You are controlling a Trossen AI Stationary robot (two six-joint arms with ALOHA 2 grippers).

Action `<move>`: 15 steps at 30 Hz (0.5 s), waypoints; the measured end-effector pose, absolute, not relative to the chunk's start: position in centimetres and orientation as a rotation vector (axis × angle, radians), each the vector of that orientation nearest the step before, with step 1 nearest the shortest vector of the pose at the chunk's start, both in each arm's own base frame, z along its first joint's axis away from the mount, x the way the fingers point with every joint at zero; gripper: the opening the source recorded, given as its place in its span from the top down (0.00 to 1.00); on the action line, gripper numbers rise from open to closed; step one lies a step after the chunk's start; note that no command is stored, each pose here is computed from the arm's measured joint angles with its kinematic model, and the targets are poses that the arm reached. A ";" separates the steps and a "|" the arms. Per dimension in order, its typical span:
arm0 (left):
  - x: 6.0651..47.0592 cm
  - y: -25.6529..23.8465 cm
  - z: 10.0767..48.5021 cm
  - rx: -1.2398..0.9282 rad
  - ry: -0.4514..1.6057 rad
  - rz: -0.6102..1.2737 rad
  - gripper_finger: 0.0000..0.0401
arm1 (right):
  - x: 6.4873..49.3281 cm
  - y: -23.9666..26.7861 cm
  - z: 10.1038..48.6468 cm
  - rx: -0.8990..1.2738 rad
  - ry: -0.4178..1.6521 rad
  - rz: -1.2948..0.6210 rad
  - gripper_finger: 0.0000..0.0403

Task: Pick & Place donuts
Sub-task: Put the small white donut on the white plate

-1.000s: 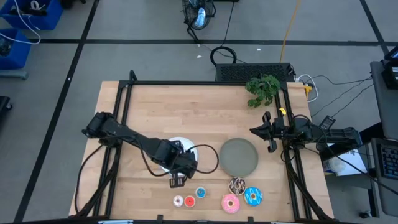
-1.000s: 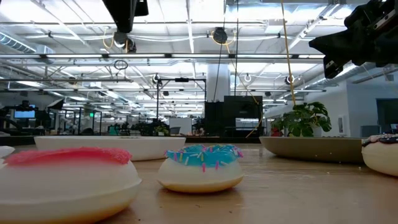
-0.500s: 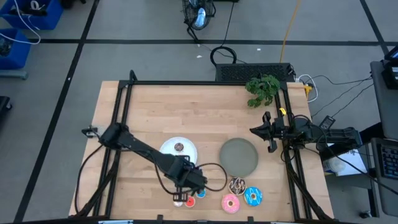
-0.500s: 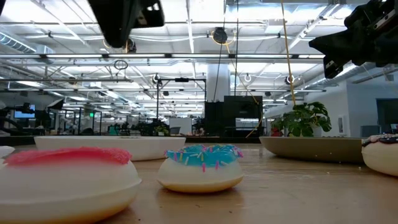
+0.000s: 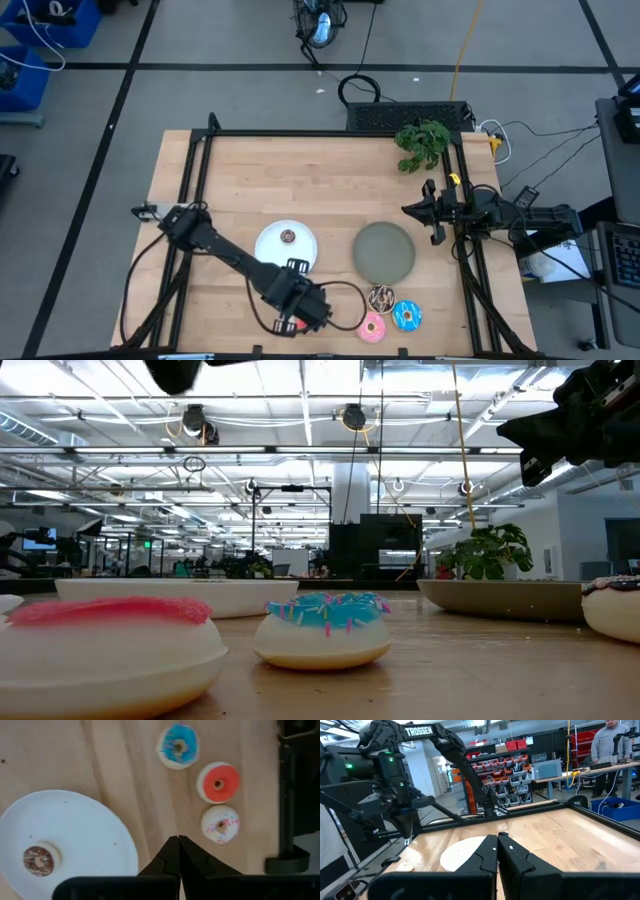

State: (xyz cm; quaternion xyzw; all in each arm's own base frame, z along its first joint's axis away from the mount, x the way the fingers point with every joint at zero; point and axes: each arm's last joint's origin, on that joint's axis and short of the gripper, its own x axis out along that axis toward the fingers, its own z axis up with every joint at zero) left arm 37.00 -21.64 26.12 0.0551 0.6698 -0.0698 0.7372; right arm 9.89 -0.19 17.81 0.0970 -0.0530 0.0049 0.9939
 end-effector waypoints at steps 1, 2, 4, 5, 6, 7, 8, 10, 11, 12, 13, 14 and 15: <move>36.9 -21.8 26.1 0.123 1.465 -0.159 0.99 | 9.9 -0.2 17.8 0.194 -0.106 0.009 1.00; 37.0 -22.0 26.1 0.121 1.452 -0.165 0.98 | 9.9 -0.2 17.8 0.195 -0.107 0.008 1.00; 37.3 -22.2 26.2 0.115 1.419 -0.171 0.96 | 9.9 -0.2 17.8 0.195 -0.107 0.008 1.00; 37.4 -22.3 26.2 0.110 1.403 -0.175 0.95 | 9.9 -0.2 17.8 0.194 -0.108 0.007 1.00; 37.5 -22.3 26.2 0.105 1.390 -0.177 0.94 | 9.9 -0.2 17.8 0.195 -0.108 0.007 1.00; 37.6 -22.3 26.3 0.101 1.380 -0.178 0.93 | 9.9 -0.2 17.8 0.194 -0.110 0.007 1.00; 37.7 -22.4 26.3 0.098 1.372 -0.181 0.93 | 9.9 -0.2 17.8 0.194 -0.110 0.007 1.00; 37.8 -22.4 26.3 0.095 1.362 -0.184 0.92 | 9.9 -0.2 17.9 0.194 -0.111 0.004 1.00; 37.8 -22.5 26.3 0.096 1.361 -0.185 0.92 | 9.9 -0.2 17.8 0.195 -0.111 0.002 1.00; 37.8 -22.5 26.3 0.096 1.361 -0.185 0.92 | 9.9 -0.2 17.9 0.195 -0.112 -0.002 1.00; 37.8 -22.5 26.3 0.095 1.360 -0.186 0.92 | 9.9 -0.3 17.8 0.195 -0.112 -0.012 1.00; 37.8 -22.5 26.3 0.095 1.358 -0.186 0.92 | 9.9 -0.3 17.8 0.195 -0.113 -0.018 1.00; 37.8 -22.5 26.3 0.094 1.356 -0.186 0.92 | 9.9 -0.3 17.9 0.196 -0.113 -0.019 1.00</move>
